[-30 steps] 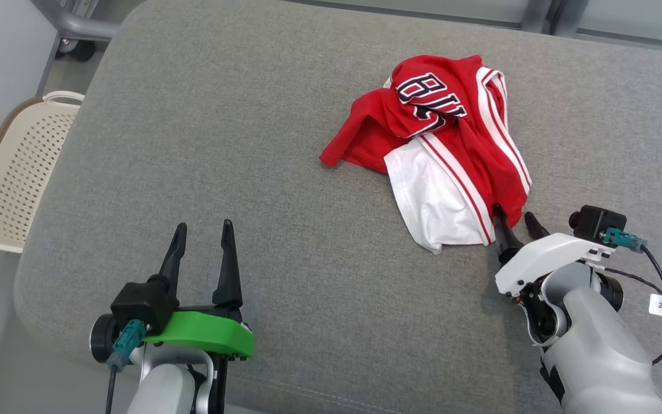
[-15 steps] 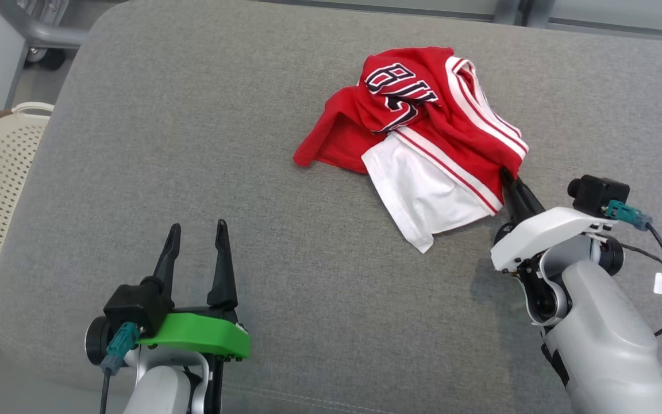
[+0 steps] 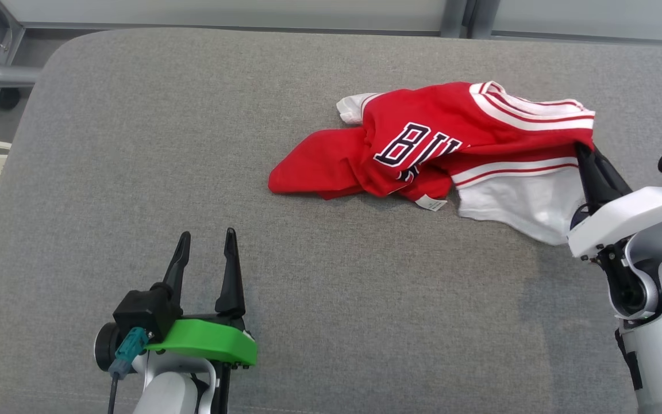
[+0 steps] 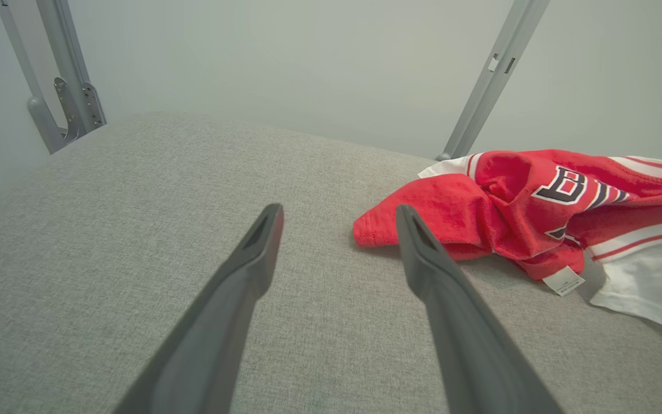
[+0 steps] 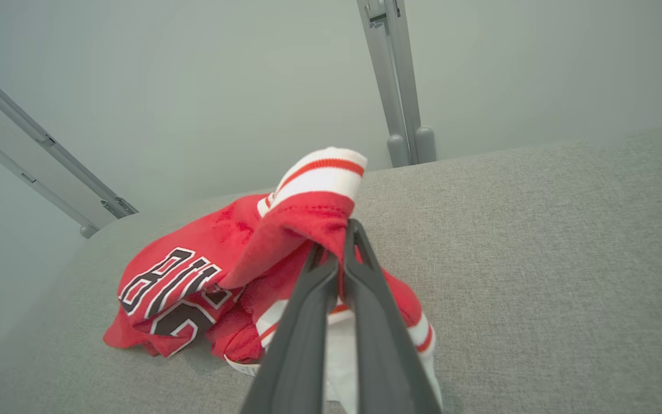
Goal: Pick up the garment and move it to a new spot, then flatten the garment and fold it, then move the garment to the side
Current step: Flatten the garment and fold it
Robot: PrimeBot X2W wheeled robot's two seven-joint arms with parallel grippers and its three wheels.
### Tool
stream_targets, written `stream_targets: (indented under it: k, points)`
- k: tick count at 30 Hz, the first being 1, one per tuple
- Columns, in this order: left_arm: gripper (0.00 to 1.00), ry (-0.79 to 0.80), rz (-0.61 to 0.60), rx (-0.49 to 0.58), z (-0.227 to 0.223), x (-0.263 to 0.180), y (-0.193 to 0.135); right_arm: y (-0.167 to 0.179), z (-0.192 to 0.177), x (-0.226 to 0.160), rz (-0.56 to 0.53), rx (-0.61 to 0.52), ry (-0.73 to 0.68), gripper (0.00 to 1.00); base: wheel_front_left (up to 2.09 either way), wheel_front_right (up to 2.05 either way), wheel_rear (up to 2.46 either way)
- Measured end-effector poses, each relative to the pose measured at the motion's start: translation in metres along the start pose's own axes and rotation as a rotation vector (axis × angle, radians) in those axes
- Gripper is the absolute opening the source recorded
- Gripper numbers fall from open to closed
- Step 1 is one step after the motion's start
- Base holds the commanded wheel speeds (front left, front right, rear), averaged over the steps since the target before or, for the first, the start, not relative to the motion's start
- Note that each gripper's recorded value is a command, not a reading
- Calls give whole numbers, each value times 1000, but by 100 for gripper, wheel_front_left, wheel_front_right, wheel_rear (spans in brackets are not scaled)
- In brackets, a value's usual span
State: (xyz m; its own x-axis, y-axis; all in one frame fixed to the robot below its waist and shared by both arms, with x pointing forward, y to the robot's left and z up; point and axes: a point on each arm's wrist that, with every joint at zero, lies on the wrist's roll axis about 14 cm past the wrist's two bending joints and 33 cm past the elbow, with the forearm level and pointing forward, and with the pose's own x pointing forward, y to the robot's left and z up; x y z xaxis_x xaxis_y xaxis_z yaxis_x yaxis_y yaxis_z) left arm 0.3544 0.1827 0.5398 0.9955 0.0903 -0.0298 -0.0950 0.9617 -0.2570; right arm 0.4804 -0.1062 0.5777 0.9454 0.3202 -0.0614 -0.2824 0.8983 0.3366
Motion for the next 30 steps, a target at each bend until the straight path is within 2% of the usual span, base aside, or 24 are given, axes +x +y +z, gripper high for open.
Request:
stream_targets:
  k: [8, 14, 17, 20, 23, 25, 30]
  points:
    - [100, -5, -13, -14, 2, 1, -6, 15, 38, -21, 34, -32, -42, 0, 0, 0, 0]
    - [100, -15, -39, -23, 4, 3, -17, 47, 68, -53, 119, 8, -87, 0, 0, 0, 0]
    - [100, -16, -58, -28, 5, 3, -23, 47, 72, -66, 114, 40, -84, 0, 0, 0, 0]
    - [100, -14, -73, -30, 4, 3, -29, 20, 59, -74, 26, 79, -39, 0, 0, 0, 0]
    - [100, -4, -82, -32, 1, 2, -32, -18, 22, -75, -86, 192, 56, 0, 0, 0, 0]
    - [100, 3, -80, -30, -1, 3, -31, -43, -6, -76, -168, 226, 128, 0, 0, 0, 0]
    - [100, 19, -76, -23, -7, 4, -28, -74, -33, -56, -269, 278, 150, 0, 0, 0, 0]
